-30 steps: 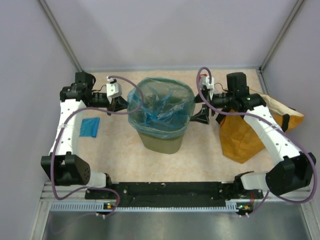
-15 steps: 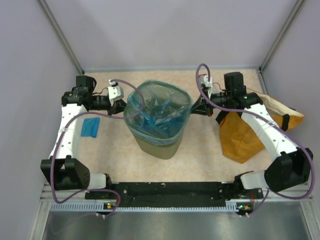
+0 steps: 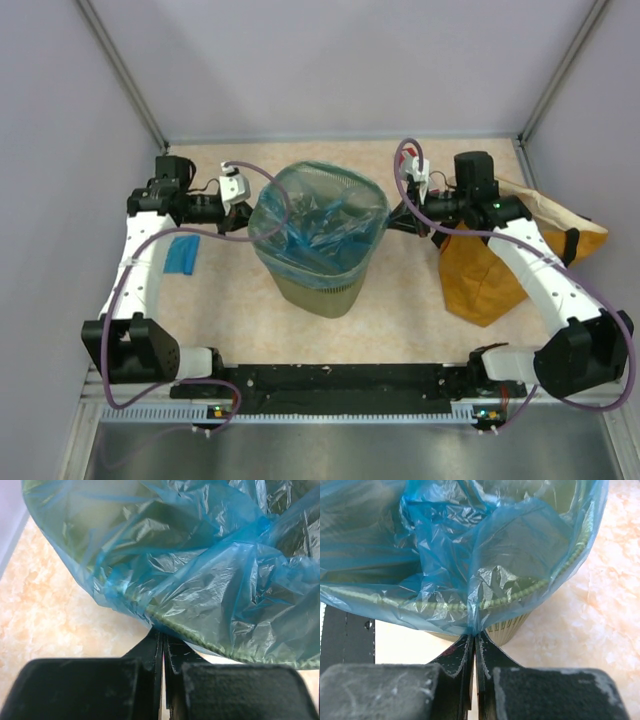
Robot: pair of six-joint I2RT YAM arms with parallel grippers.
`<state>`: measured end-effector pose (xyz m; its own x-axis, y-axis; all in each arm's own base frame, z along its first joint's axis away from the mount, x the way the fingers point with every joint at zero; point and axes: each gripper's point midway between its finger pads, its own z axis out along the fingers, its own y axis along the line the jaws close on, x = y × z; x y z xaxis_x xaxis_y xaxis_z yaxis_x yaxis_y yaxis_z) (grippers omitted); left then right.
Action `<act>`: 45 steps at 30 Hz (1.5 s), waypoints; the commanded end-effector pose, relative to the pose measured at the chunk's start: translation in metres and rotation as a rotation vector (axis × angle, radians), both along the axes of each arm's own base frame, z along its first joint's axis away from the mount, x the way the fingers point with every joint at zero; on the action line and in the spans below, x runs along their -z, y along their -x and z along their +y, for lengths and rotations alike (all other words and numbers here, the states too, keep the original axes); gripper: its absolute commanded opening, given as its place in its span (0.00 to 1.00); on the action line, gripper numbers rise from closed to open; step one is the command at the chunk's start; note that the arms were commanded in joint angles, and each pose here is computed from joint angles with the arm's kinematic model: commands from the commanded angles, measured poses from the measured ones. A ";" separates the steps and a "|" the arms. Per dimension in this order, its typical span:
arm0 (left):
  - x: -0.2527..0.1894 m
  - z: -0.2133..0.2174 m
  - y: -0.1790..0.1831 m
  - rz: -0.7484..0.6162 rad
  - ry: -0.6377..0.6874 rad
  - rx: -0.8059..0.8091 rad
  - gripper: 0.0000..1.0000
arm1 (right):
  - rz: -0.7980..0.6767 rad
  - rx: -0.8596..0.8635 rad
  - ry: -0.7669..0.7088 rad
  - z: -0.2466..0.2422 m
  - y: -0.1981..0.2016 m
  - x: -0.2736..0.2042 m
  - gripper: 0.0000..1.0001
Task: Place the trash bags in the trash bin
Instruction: Place the trash bag in the trash bin.
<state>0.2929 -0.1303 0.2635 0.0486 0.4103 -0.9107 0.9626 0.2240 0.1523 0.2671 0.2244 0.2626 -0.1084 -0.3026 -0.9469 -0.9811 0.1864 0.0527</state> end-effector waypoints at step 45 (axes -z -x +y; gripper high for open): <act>-0.038 0.001 0.037 -0.162 -0.020 -0.040 0.40 | 0.364 -0.027 -0.159 0.007 0.061 -0.052 0.83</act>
